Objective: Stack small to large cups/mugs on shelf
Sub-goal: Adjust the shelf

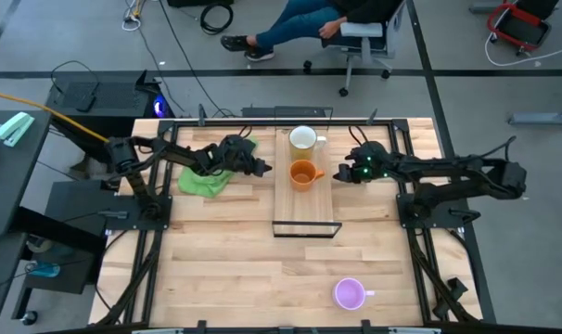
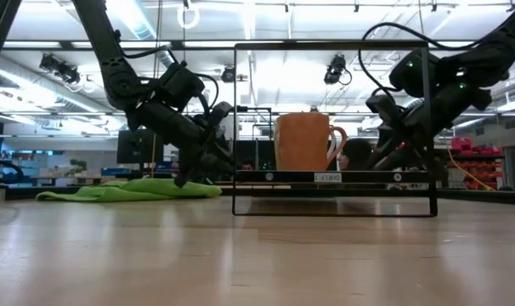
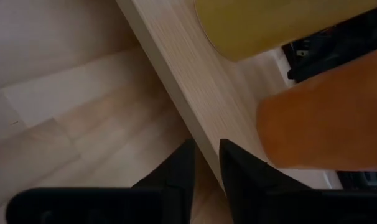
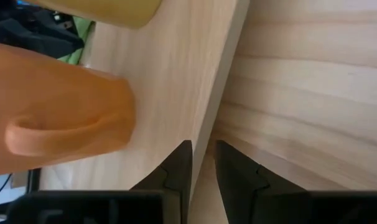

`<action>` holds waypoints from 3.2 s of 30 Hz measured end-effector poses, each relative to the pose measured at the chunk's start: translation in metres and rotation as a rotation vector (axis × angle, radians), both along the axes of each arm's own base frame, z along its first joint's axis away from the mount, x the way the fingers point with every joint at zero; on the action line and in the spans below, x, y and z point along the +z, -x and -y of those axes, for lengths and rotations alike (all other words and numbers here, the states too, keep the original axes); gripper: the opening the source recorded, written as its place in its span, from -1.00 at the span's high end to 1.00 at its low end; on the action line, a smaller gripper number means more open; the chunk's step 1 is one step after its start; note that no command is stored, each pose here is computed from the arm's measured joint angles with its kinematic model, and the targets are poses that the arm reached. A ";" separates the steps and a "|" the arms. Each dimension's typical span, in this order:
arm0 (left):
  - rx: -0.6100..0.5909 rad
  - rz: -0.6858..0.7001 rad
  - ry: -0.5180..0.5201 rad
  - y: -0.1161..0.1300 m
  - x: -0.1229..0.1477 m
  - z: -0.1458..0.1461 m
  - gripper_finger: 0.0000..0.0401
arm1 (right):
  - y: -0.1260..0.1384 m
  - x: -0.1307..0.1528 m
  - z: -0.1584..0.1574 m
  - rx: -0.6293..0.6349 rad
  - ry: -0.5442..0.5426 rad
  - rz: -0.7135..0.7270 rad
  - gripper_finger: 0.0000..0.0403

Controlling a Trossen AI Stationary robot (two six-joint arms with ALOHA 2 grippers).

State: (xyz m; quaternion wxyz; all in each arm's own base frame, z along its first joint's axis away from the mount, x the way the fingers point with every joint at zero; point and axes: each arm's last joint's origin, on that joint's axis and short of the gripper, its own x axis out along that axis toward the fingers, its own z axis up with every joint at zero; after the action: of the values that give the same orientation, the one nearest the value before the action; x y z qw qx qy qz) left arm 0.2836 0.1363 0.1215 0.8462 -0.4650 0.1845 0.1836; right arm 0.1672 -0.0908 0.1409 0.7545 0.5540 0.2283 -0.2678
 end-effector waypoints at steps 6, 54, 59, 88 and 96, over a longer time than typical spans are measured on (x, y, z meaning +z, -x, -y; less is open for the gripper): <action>-0.013 0.001 0.000 -0.002 0.000 0.003 0.52 | -0.003 -0.005 0.003 0.002 -0.009 -0.025 0.62; -0.023 -0.021 0.057 -0.026 -0.012 0.006 0.46 | -0.007 -0.008 0.007 0.013 0.017 -0.005 0.62; -0.042 -0.007 0.072 -0.031 -0.010 0.000 0.46 | -0.007 -0.009 0.007 0.010 0.013 -0.019 0.62; -0.112 -0.033 0.091 -0.039 -0.012 0.024 0.46 | -0.013 -0.009 -0.007 0.043 0.002 -0.029 0.78; -0.143 -0.040 0.099 -0.042 -0.012 0.035 0.46 | -0.015 -0.010 -0.014 0.063 -0.007 -0.036 0.78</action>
State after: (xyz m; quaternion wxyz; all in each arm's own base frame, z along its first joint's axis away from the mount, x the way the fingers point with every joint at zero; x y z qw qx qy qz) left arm 0.3257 0.1011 0.1093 0.8293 -0.4880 0.2430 0.1226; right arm 0.1826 -0.0772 0.1312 0.7563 0.5442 0.2602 -0.2532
